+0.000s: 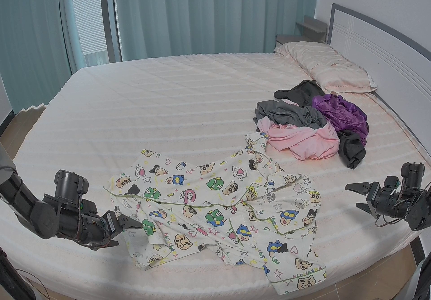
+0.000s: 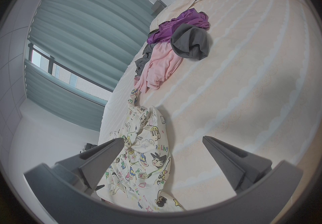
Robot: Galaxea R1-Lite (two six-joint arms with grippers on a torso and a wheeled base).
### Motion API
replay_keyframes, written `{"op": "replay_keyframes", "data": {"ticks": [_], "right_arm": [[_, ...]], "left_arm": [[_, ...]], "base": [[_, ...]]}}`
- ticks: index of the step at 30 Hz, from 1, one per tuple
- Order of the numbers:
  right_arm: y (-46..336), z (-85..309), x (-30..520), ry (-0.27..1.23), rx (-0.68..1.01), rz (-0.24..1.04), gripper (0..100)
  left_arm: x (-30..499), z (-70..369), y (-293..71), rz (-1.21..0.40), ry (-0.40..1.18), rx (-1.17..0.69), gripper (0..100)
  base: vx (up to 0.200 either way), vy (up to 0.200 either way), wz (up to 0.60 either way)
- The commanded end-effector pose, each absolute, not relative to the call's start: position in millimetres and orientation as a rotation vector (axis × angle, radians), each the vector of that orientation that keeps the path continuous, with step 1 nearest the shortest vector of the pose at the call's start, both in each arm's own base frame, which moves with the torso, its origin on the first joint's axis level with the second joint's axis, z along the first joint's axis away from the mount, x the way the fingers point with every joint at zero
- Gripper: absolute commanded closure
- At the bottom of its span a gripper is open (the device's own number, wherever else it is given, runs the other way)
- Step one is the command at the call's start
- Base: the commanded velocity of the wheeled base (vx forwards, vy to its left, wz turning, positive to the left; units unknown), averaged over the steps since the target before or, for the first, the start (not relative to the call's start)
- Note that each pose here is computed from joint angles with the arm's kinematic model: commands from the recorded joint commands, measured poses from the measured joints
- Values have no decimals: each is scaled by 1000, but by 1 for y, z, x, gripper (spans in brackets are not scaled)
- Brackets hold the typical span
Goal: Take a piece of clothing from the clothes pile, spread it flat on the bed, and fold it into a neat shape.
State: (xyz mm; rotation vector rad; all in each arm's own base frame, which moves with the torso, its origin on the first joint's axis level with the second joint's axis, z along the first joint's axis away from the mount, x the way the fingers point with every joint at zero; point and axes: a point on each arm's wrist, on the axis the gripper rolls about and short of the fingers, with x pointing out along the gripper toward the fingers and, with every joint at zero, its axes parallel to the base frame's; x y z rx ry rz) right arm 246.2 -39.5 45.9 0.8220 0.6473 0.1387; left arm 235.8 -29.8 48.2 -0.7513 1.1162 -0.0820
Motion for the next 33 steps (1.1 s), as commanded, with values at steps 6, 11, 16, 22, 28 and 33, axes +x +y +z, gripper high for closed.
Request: {"op": "replay_keyframes", "data": {"ticks": [6,11,16,22,28,33], "right_arm": [[-39,46,246,646,821,141,0],[-39,46,246,646,821,139,0],[-39,46,247,646,821,139,0],[-39,46,247,646,821,138,0],[-39,46,247,646,821,138,0],[-39,48,246,641,819,139,0]], "left_arm": [[210,7,-72,8,1104,-491,0],[207,5,-73,27,1114,-480,0],[207,7,-74,39,1111,-536,0],[207,7,-74,32,1122,-575,100],[202,6,-72,68,1142,-610,100],[197,3,-67,99,1157,-613,100]], "base": [[0,0,0],[0,0,0],[0,0,0],[0,0,0],[0,0,0],[0,0,0]]}}
